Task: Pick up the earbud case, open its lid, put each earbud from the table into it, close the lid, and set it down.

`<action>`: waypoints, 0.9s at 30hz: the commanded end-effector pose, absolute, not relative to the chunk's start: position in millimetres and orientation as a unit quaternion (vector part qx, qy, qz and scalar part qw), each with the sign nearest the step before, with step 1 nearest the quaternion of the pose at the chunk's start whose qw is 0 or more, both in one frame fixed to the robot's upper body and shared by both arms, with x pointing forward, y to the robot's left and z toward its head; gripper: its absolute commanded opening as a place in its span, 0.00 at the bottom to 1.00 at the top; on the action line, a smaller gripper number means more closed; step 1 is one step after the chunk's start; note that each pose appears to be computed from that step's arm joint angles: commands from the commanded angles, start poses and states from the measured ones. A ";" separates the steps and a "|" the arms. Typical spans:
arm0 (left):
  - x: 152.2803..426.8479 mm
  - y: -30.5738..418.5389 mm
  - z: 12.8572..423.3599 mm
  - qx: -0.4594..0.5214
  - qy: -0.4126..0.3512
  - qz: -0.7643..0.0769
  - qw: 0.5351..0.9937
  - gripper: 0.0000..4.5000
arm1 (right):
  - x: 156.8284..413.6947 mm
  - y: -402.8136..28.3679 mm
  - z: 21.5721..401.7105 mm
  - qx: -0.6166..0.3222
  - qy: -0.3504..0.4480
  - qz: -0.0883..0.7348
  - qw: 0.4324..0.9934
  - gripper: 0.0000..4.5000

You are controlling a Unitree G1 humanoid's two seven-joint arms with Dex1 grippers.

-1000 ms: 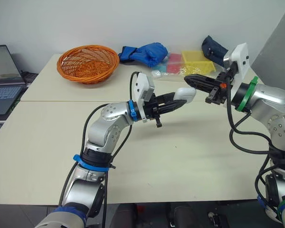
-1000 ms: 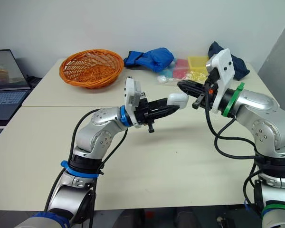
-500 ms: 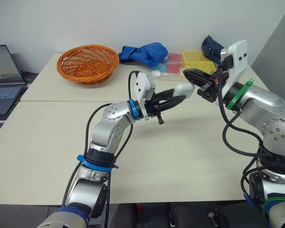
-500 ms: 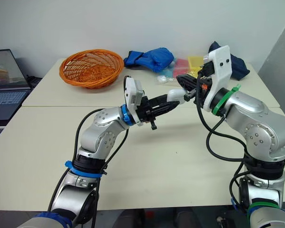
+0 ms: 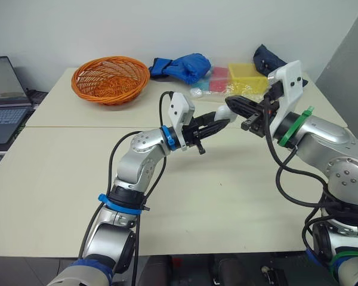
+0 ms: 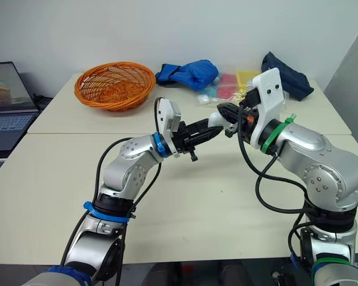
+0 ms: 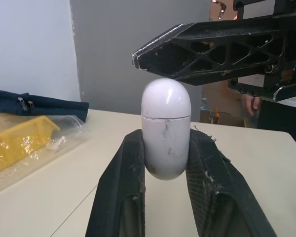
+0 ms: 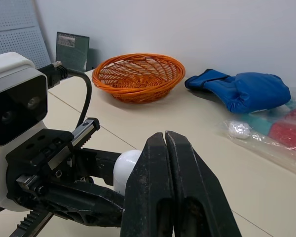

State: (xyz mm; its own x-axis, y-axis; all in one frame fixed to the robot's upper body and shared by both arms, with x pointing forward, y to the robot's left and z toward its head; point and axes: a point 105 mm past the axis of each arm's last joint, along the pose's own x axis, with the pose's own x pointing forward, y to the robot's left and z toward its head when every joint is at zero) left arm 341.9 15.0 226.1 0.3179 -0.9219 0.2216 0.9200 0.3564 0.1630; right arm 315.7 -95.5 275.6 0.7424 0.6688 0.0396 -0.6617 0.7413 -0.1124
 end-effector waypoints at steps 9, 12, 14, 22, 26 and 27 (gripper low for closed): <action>342.9 28.0 233.0 0.059 -0.140 -0.565 0.811 0.16 | 296.3 -129.3 290.8 -0.102 -0.073 0.433 0.893 0.20; 350.2 38.3 222.1 0.048 -0.089 -0.555 0.826 0.16 | 291.4 -147.3 266.9 -0.161 -0.036 0.445 0.880 0.46; 352.4 45.1 209.6 0.012 -0.023 -0.552 0.834 0.16 | 287.5 -155.5 256.1 -0.173 -0.024 0.459 0.871 0.62; 345.7 46.2 166.6 -0.104 0.170 -0.539 0.819 0.16 | 286.2 -159.9 233.1 -0.219 -0.020 0.476 0.852 0.99; 344.2 50.4 127.1 -0.164 0.263 -0.481 0.820 0.16 | 278.5 -155.7 223.2 -0.211 -0.013 0.491 0.845 0.99; 343.4 52.1 120.3 -0.175 0.281 -0.468 0.819 0.16 | 277.2 -154.3 222.1 -0.209 -0.013 0.493 0.844 0.99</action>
State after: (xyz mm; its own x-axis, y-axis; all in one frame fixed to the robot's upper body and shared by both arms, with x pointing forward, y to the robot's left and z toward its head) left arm 343.8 47.3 126.1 0.3902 -0.8790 -0.2739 0.7204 0.4768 -0.5036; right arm 283.6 -159.6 211.3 0.5305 0.8203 -0.2136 -0.8312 0.4539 -0.3212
